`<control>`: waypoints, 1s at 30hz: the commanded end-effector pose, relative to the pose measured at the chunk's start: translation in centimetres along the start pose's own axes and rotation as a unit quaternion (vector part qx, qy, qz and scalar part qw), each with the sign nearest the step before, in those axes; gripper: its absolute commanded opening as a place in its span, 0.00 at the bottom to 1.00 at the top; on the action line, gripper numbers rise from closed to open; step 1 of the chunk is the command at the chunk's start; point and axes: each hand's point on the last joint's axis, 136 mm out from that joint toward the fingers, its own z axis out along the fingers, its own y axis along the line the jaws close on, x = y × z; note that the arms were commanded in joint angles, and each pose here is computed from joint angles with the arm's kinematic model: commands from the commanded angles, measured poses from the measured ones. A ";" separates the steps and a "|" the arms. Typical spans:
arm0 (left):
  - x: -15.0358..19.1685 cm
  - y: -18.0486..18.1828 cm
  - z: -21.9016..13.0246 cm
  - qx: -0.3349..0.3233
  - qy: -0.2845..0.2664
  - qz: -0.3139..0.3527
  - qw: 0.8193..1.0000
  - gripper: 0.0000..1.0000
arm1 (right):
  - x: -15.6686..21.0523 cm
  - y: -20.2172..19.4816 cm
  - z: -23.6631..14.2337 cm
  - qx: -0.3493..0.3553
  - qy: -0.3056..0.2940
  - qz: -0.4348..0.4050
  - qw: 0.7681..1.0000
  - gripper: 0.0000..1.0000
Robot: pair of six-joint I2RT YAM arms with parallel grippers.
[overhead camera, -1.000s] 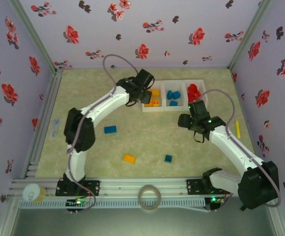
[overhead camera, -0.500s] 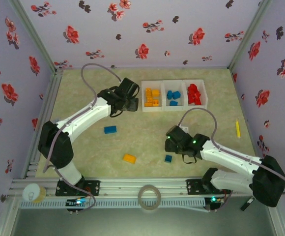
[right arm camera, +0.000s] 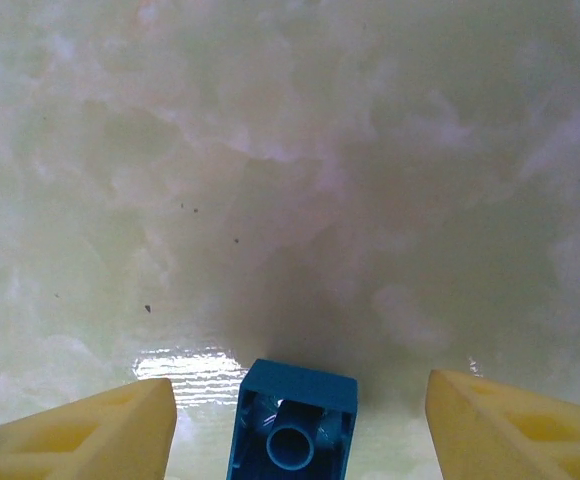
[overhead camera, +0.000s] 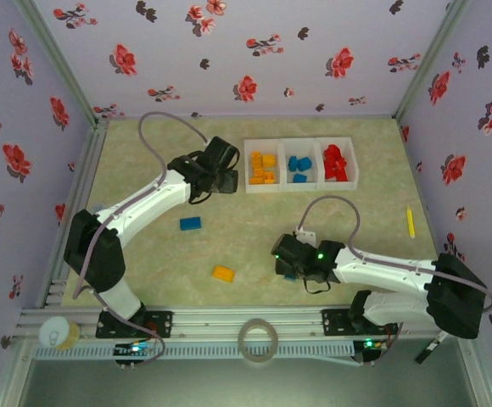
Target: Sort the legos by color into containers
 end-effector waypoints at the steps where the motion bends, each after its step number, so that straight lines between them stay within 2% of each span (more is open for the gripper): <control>1: -0.7 0.5 -1.0 0.000 -0.019 -0.010 1.000 0.62 | 0.5 -0.2 0.7 0.009 -0.004 0.019 1.000 0.64; 14: -0.7 0.5 -1.1 0.001 -0.019 -0.005 1.000 0.62 | 1.3 -0.2 1.4 0.022 0.008 0.007 1.000 0.48; 21: -1.2 0.2 -3.0 0.028 -0.043 -0.010 0.999 0.62 | 1.4 -0.4 1.6 0.032 0.011 -0.003 0.999 0.37; 26: -1.8 -0.9 -5.1 0.070 -0.077 0.000 0.995 0.62 | -0.8 0.0 0.5 0.036 -0.013 -0.020 0.999 0.33; 30: -1.9 -2.4 -7.5 0.115 -0.107 0.022 0.987 0.62 | -4.9 0.1 -1.0 0.028 -0.049 -0.023 0.998 0.31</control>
